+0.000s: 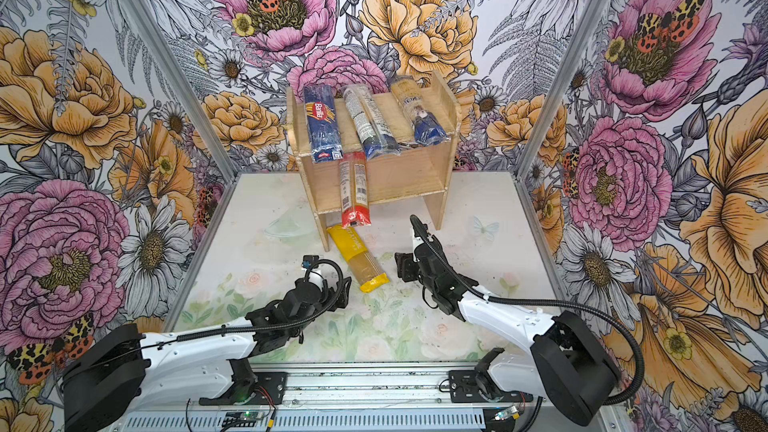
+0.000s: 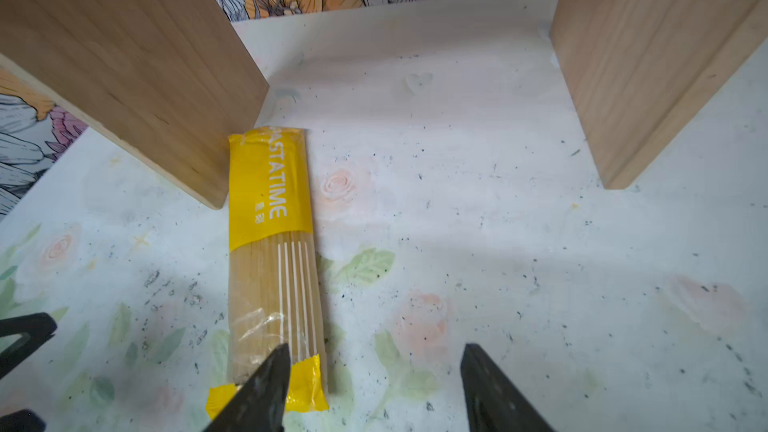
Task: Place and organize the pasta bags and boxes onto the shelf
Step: 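Withdraw the right gripper while the left gripper moves toward the yellow bag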
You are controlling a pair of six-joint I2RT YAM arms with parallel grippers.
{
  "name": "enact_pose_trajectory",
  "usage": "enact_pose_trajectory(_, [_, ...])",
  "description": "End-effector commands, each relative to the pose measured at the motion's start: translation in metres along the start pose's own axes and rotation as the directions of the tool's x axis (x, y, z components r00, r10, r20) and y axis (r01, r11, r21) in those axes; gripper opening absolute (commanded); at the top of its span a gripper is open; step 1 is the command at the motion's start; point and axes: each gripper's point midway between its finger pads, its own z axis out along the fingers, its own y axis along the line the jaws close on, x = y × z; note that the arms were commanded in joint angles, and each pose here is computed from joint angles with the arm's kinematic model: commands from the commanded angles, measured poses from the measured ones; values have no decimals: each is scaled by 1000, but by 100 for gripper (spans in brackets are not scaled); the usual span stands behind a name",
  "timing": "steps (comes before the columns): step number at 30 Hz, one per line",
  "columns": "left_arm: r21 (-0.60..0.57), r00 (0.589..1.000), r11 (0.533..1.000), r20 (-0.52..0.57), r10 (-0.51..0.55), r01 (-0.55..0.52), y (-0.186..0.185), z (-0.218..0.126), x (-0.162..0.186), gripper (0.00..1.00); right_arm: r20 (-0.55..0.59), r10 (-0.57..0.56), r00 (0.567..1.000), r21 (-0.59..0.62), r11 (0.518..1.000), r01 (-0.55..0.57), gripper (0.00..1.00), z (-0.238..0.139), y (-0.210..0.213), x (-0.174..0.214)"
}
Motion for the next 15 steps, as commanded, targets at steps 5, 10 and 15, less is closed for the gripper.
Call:
enact_pose_trajectory(5, [-8,996,996,19,-83,83,-16,17,2,99,-28,-80,996,-1,997,80,64,24,11,24])
enact_pose_trajectory(10, [-22,997,997,7,-76,76,-18,20,10,99,-65,-107,992,7,994,108,64,36,15,40])
enact_pose_trajectory(15, [-39,997,996,-5,-77,77,-13,22,18,99,-100,-128,987,2,992,129,64,46,20,52])
